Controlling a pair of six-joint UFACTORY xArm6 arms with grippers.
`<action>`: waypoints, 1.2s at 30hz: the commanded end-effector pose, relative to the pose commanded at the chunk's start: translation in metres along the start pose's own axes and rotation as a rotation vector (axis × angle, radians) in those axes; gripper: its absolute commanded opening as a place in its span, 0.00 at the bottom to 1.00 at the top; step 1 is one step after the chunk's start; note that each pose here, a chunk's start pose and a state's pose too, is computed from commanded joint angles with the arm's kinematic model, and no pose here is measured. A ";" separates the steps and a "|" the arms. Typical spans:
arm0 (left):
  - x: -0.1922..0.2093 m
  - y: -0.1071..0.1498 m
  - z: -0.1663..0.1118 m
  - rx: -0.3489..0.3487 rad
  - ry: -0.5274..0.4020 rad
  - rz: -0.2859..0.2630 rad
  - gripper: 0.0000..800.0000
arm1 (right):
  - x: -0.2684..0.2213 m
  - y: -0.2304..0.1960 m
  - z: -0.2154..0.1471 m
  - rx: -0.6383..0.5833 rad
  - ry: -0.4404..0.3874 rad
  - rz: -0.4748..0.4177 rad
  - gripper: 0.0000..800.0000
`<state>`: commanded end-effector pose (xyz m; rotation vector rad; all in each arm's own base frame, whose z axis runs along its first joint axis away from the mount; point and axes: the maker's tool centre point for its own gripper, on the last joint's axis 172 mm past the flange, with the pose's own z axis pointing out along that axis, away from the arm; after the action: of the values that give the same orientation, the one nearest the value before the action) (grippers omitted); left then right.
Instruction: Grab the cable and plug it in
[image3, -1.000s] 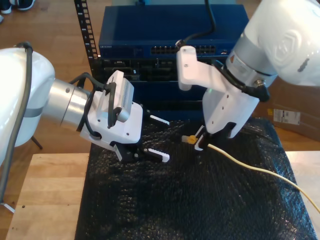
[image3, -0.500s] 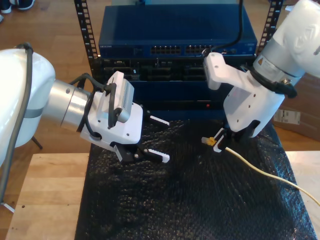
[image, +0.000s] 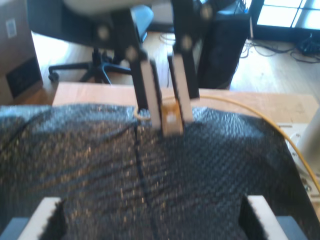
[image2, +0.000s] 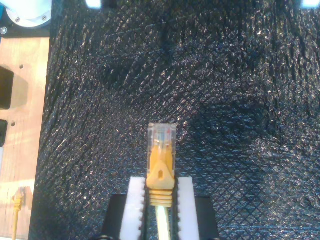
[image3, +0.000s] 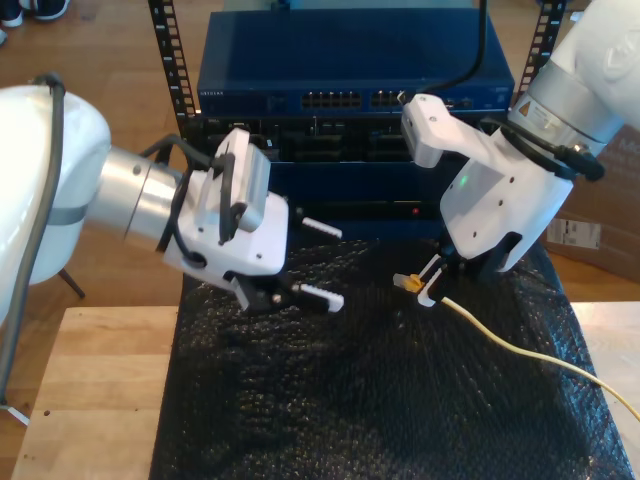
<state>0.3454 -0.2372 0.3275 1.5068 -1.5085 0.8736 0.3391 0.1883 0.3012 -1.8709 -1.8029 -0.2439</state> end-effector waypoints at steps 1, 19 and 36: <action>0.003 0.002 0.004 -0.007 0.003 0.004 1.00 | 0.001 0.000 -0.001 -0.003 0.000 -0.002 0.01; 0.008 0.011 0.016 -0.053 0.015 -0.092 0.91 | 0.010 -0.009 -0.019 -0.064 -0.001 -0.037 0.01; 0.006 0.012 0.016 -0.052 0.015 -0.095 0.89 | 0.024 0.007 0.015 -0.048 -0.008 -0.059 0.01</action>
<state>0.3328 -0.2534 0.3265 1.5173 -1.4263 0.7827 0.3450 0.2170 0.2986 -1.8551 -1.8753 -0.3034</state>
